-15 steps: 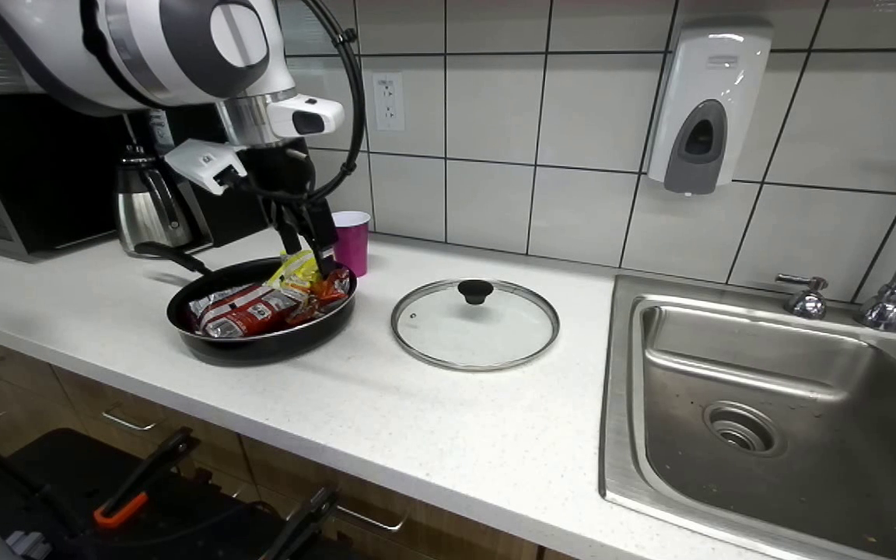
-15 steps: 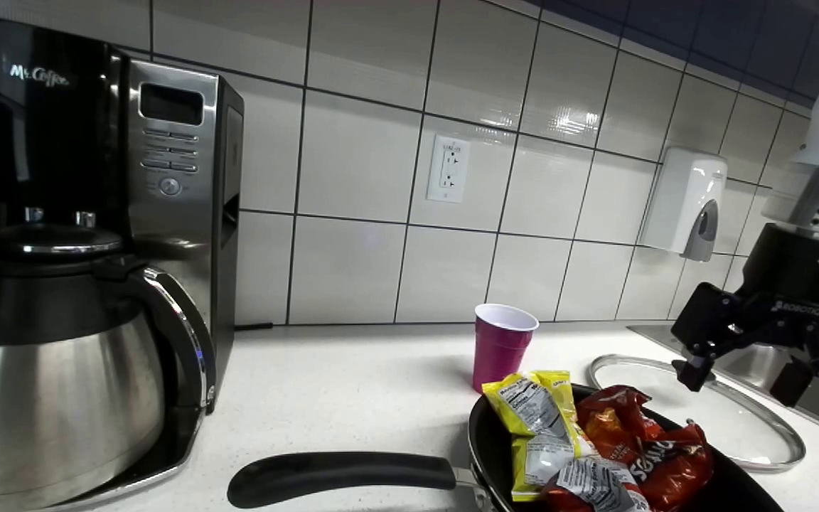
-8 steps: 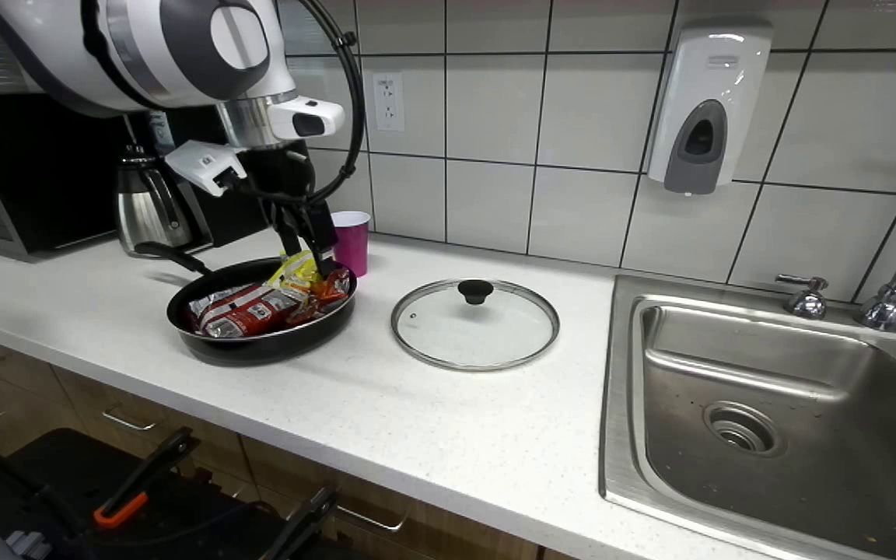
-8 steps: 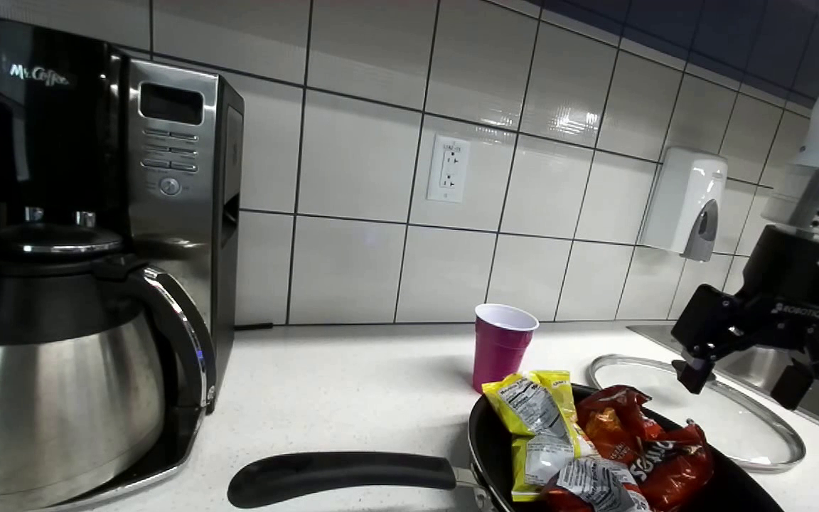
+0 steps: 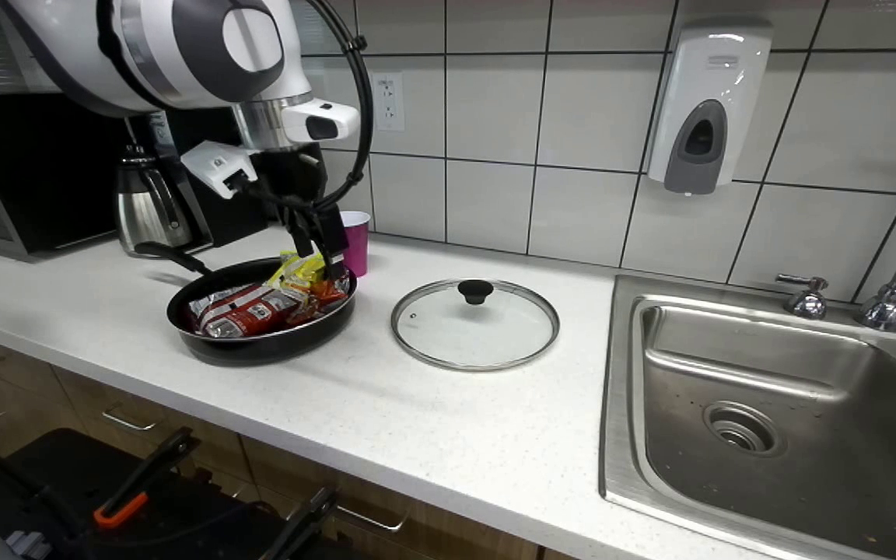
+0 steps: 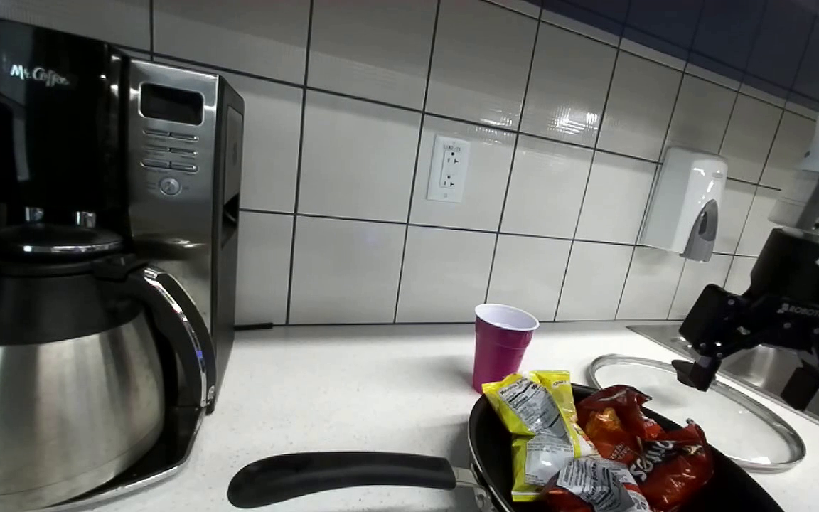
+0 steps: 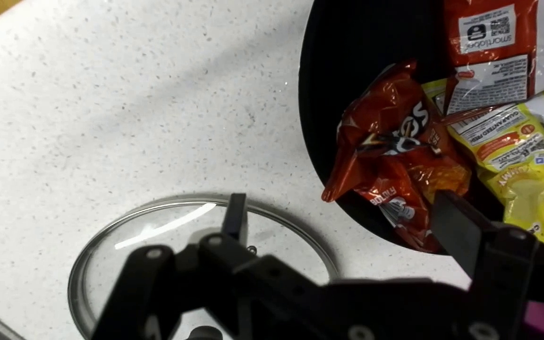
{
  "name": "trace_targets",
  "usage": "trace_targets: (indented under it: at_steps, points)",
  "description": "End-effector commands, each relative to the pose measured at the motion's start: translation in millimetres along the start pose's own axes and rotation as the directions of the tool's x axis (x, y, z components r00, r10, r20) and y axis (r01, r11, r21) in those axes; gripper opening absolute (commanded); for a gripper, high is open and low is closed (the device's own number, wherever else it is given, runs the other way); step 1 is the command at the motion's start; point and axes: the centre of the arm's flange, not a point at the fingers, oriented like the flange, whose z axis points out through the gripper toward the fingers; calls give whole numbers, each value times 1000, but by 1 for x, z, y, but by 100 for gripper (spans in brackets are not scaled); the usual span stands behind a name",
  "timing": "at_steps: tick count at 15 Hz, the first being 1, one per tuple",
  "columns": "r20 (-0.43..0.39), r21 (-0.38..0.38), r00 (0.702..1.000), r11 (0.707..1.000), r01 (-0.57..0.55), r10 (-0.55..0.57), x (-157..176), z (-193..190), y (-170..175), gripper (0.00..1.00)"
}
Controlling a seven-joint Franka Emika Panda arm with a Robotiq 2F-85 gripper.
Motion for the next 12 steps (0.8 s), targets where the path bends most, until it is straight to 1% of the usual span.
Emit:
trace_targets:
  at_steps: [1,6,12]
  points:
    - [16,-2,999,999,-34,34,18,-1,17,100]
    - [12,-15,995,995,-102,103,39,6,39,100]
    - [7,-28,988,988,-154,154,71,17,54,100]
